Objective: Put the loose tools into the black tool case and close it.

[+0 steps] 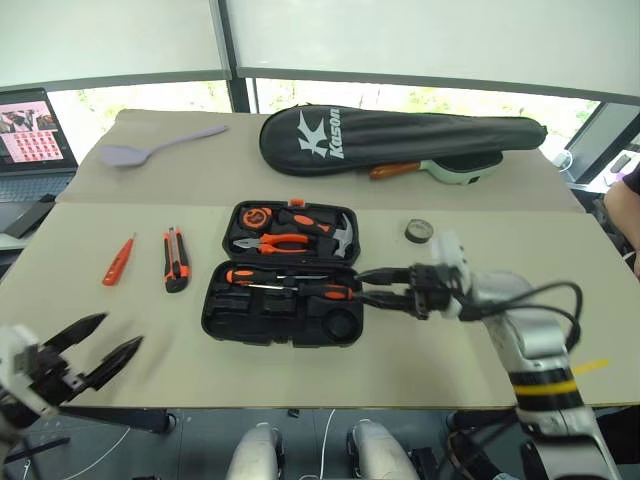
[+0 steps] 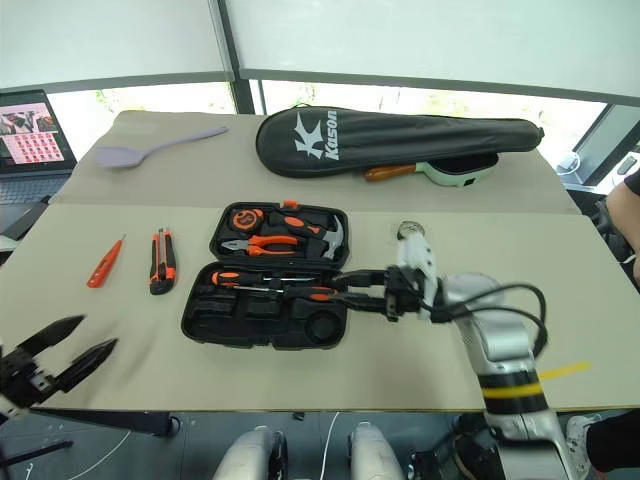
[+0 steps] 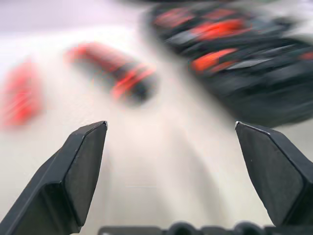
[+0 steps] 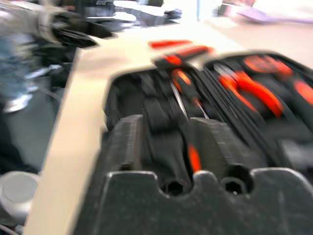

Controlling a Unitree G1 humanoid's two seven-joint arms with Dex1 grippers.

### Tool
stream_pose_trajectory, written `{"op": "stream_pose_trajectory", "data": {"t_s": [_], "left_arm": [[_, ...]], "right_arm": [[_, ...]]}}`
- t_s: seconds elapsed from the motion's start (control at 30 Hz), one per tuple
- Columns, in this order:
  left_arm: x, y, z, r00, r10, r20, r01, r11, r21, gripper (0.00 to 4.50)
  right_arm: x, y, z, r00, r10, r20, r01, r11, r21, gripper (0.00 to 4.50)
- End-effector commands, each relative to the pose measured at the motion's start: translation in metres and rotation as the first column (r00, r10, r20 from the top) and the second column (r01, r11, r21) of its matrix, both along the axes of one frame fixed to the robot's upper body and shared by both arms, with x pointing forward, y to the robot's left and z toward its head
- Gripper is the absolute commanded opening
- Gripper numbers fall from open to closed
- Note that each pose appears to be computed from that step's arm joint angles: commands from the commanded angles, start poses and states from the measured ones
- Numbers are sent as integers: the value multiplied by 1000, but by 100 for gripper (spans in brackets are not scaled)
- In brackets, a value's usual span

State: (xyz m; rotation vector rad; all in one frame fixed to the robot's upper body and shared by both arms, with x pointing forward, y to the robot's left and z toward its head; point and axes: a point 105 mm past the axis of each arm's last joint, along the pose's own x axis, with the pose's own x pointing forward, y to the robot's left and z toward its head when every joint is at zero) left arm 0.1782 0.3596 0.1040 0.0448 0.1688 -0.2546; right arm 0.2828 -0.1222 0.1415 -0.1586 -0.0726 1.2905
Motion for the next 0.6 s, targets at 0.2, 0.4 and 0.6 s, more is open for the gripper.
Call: {"op": "stream_pose_trajectory", "data": {"t_s": [0.2, 0.4, 0.6], "left_arm": [[-39, 48, 9, 941, 339, 5, -339, 941, -19, 450], [-11, 60, 28, 913, 408, -27, -409, 912, -44, 450], [60, 53, 55, 936, 345, -74, -349, 936, -44, 450]], "right_arm": [[-13, -36, 25, 957, -227, 181, 186, 958, 217, 448], [-21, -20, 27, 966, -175, 192, 132, 967, 217, 448], [-18, 1, 49, 967, -119, 224, 64, 969, 237, 448]]}}
